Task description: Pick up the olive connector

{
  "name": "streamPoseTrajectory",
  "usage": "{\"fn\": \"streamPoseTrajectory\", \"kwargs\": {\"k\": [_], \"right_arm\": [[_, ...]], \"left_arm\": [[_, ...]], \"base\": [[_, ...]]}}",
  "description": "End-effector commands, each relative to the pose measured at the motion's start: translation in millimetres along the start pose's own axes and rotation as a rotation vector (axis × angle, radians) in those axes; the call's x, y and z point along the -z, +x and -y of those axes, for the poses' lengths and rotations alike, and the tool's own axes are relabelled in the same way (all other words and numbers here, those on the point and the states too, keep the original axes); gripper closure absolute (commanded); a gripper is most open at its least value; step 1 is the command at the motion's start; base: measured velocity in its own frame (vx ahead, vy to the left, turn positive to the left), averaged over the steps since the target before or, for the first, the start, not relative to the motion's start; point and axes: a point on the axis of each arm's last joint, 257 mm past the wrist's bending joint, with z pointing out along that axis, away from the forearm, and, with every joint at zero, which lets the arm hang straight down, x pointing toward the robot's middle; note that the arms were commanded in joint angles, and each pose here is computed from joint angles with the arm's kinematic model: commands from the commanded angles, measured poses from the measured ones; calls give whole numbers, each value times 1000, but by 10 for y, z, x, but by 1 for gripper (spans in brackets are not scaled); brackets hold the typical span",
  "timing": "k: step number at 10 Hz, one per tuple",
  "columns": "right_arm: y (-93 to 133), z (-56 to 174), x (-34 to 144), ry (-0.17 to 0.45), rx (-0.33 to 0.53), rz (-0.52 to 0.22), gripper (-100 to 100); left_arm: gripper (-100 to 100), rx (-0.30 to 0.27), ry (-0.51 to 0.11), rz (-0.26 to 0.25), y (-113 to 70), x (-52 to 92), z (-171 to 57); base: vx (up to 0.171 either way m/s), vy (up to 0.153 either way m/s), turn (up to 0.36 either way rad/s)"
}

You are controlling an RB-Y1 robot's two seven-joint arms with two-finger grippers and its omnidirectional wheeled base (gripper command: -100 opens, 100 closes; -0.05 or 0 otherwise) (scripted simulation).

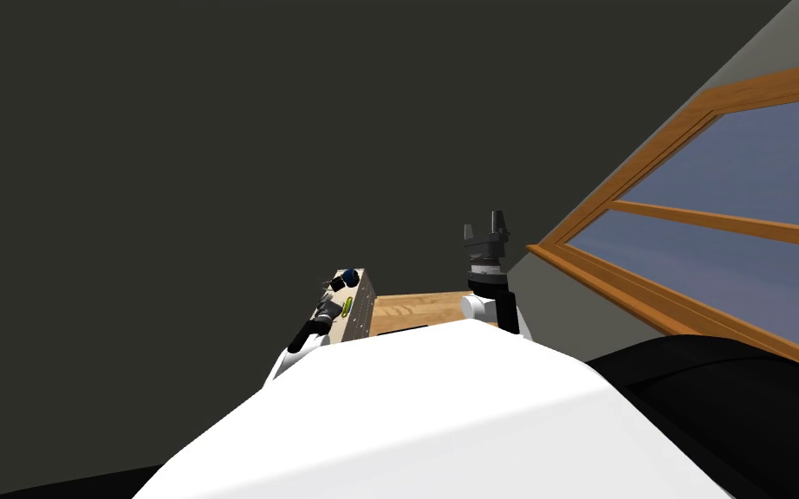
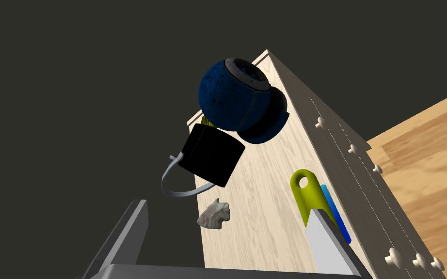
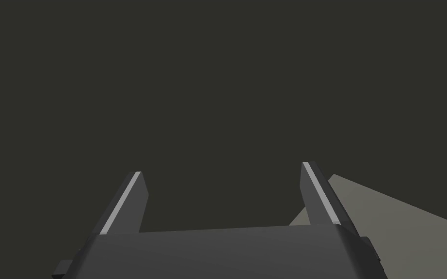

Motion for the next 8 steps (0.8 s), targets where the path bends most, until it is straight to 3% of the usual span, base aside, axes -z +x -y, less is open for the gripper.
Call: {"fn": "streamPoseTrajectory", "kwargs": {"k": [1, 4, 5, 6, 7, 8], "right_arm": [[0, 0, 0, 0, 0, 0, 0], [0, 0, 0, 0, 0, 0, 0], [0, 0, 0, 0, 0, 0, 0], [0, 0, 0, 0, 0, 0, 0], [0, 0, 0, 0, 0, 0, 0], [0, 0, 0, 0, 0, 0, 0]], "left_arm": [[-100, 57, -64, 57, -227, -32, -198], [-100, 114, -141, 129, -449, -35, -430], [-100, 164, -182, 174, -595, -40, -572], [-100, 164, -198, 188, -626, -26, -614], [-100, 212, -234, 230, -745, -22, -737], [-100, 212, -251, 248, -791, -3, -790]], "base": [[86, -17, -27], [71, -21, -14], [83, -10, -21], [70, 0, -11], [82, 4, -25], [69, 5, -8]]}}
